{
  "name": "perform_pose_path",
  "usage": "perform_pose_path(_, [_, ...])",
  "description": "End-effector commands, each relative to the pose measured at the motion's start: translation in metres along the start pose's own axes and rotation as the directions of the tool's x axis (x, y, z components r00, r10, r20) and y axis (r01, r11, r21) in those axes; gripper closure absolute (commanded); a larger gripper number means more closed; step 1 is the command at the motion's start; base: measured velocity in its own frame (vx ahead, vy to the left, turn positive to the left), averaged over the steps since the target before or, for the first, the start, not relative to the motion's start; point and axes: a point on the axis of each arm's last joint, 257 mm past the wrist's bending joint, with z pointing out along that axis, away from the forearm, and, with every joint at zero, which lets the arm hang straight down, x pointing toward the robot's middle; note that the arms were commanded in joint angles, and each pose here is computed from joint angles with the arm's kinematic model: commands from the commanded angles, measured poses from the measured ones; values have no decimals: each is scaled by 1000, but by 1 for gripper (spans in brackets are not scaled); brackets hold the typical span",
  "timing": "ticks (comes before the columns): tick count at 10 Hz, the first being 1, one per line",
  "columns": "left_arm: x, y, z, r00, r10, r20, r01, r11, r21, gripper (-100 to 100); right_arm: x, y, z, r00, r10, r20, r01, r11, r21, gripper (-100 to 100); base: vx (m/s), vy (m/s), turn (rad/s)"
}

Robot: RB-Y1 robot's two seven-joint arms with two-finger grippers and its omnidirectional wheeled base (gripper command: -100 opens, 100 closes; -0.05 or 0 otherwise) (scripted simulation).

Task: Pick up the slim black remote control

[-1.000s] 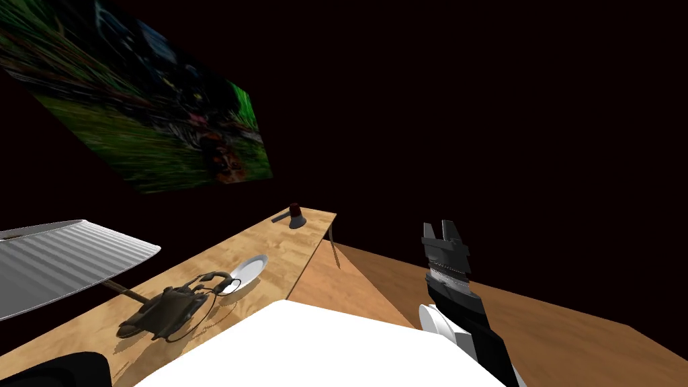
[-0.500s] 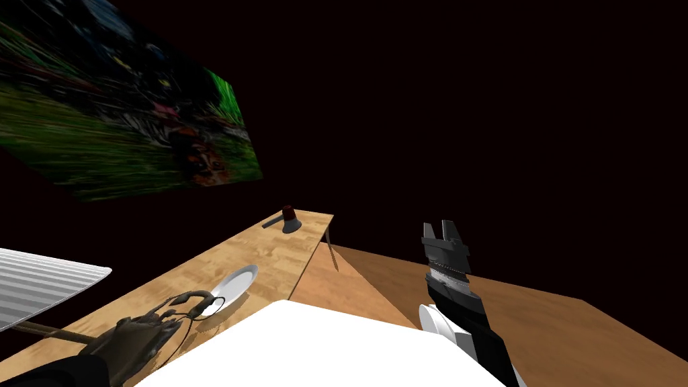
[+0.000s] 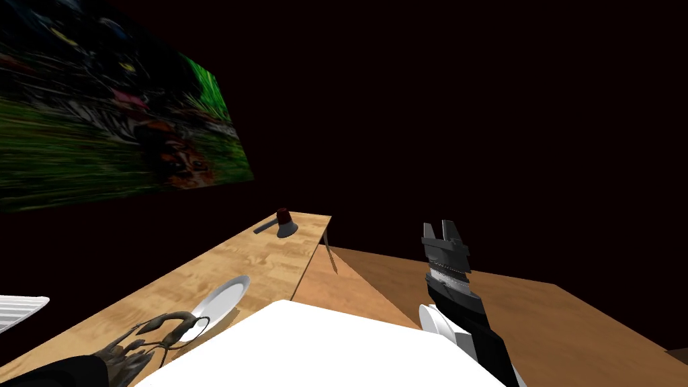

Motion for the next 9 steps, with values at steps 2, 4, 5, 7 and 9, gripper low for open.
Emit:
perform_pose_path(2, [-17,7,-2,998,-40,55,42,998,-54,-100,0,0,0,1000,0,0,0,1000,0,0,43,54,-89])
perform_pose_path(4, [-19,9,-2,997,-44,62,47,997,-60,-100,0,0,0,1000,0,0,0,1000,0,0,19,37,-44])
perform_pose_path(5, [-20,10,-2,997,-47,66,51,997,-64,0,0,0,0,1000,0,0,0,1000,0,0,2,5,2])
perform_pose_path(7, [-21,18,13,997,-46,64,50,997,-64,-100,0,0,0,1000,0,0,0,1000,0,0,4,26,4])
perform_pose_path(9, [-20,20,17,997,-46,64,50,997,-65,-100,0,0,0,1000,0,0,0,1000,0,0,4,23,0])
